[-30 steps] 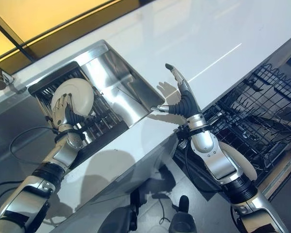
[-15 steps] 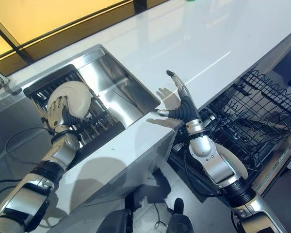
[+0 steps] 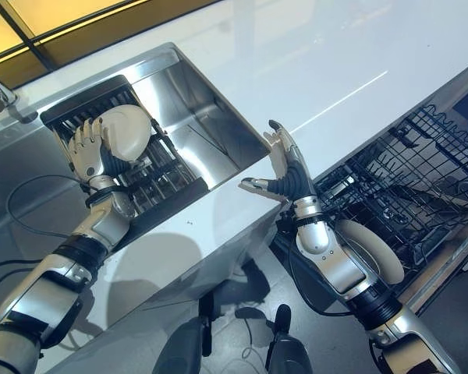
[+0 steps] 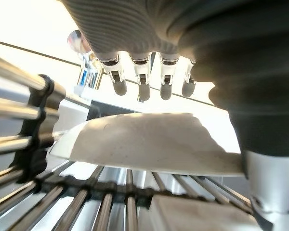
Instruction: Pick up plates and place into dishwasher.
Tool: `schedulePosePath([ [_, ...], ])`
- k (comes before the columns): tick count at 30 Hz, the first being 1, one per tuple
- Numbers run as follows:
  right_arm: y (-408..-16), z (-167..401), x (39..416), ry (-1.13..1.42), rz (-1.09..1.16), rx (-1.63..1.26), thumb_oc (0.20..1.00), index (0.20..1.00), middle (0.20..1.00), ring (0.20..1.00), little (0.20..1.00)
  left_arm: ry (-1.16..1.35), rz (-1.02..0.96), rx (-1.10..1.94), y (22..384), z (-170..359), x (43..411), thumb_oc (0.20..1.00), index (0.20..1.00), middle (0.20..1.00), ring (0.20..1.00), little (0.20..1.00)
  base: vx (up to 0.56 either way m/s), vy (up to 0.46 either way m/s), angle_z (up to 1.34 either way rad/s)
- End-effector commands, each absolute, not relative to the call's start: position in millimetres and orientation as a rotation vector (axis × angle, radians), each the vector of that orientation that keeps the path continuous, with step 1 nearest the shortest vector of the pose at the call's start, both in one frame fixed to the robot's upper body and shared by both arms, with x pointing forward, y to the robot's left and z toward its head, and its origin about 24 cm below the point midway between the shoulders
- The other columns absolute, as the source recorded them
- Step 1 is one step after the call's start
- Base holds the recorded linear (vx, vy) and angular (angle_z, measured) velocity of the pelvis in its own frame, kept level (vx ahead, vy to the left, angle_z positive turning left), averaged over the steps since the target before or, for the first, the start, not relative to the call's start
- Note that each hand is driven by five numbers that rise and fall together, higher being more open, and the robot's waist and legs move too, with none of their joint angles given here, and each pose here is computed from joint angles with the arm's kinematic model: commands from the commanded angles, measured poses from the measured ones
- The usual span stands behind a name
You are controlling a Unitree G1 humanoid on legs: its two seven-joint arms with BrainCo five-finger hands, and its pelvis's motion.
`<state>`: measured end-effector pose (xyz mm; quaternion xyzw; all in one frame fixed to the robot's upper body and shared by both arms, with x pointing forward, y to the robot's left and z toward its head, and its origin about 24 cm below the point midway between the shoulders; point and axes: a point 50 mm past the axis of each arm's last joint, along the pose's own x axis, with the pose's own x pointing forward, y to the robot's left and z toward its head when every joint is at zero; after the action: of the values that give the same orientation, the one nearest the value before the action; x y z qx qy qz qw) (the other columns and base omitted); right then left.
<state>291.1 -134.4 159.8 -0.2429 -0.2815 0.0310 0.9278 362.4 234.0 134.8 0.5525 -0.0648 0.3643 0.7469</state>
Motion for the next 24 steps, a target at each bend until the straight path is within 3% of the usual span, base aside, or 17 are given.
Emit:
schedulePosePath([
  [1, -117, 223, 288, -0.835, 0.057, -0.364, 1.000, 1.000, 1.000, 1.000, 1.000, 0.179, 1.115, 1.363, 249, 45, 312, 1.000, 1.000, 1.000, 1.000, 1.000, 0.01, 0.045, -0.02],
  [17, -116, 221, 291, -0.820, 0.052, -0.397, 1.000, 1.000, 1.000, 1.000, 1.000, 0.129, 1.134, 1.322, 259, 50, 315, 1.000, 1.000, 1.000, 1.000, 1.000, 0.01, 0.027, 0.00],
  [18, -117, 221, 291, -0.818, 0.051, -0.397, 1.000, 1.000, 1.000, 1.000, 1.000, 0.135, 1.128, 1.322, 258, 49, 315, 0.755, 0.755, 0.755, 0.755, 0.755, 0.00, 0.000, 0.00],
  [19, -117, 220, 291, -0.817, 0.051, -0.398, 1.000, 1.000, 1.000, 1.000, 1.000, 0.142, 1.120, 1.317, 258, 48, 314, 0.586, 0.586, 0.586, 0.586, 0.586, 0.00, 0.000, 0.00],
  [20, -118, 219, 291, -0.816, 0.052, -0.400, 1.000, 1.000, 1.000, 1.000, 1.000, 0.150, 1.105, 1.312, 259, 46, 314, 0.589, 0.589, 0.589, 0.589, 0.589, 0.00, 0.000, 0.00],
  [23, -118, 219, 291, -0.817, 0.055, -0.404, 1.000, 1.000, 1.000, 1.000, 1.000, 0.143, 1.085, 1.310, 257, 45, 315, 0.718, 0.718, 0.718, 0.718, 0.718, -0.01, 0.034, 0.00],
  [24, -118, 219, 291, -0.817, 0.056, -0.407, 1.000, 1.000, 1.000, 1.000, 1.000, 0.140, 1.072, 1.310, 257, 45, 316, 0.671, 0.671, 0.671, 0.671, 0.671, -0.01, 0.040, 0.00],
])
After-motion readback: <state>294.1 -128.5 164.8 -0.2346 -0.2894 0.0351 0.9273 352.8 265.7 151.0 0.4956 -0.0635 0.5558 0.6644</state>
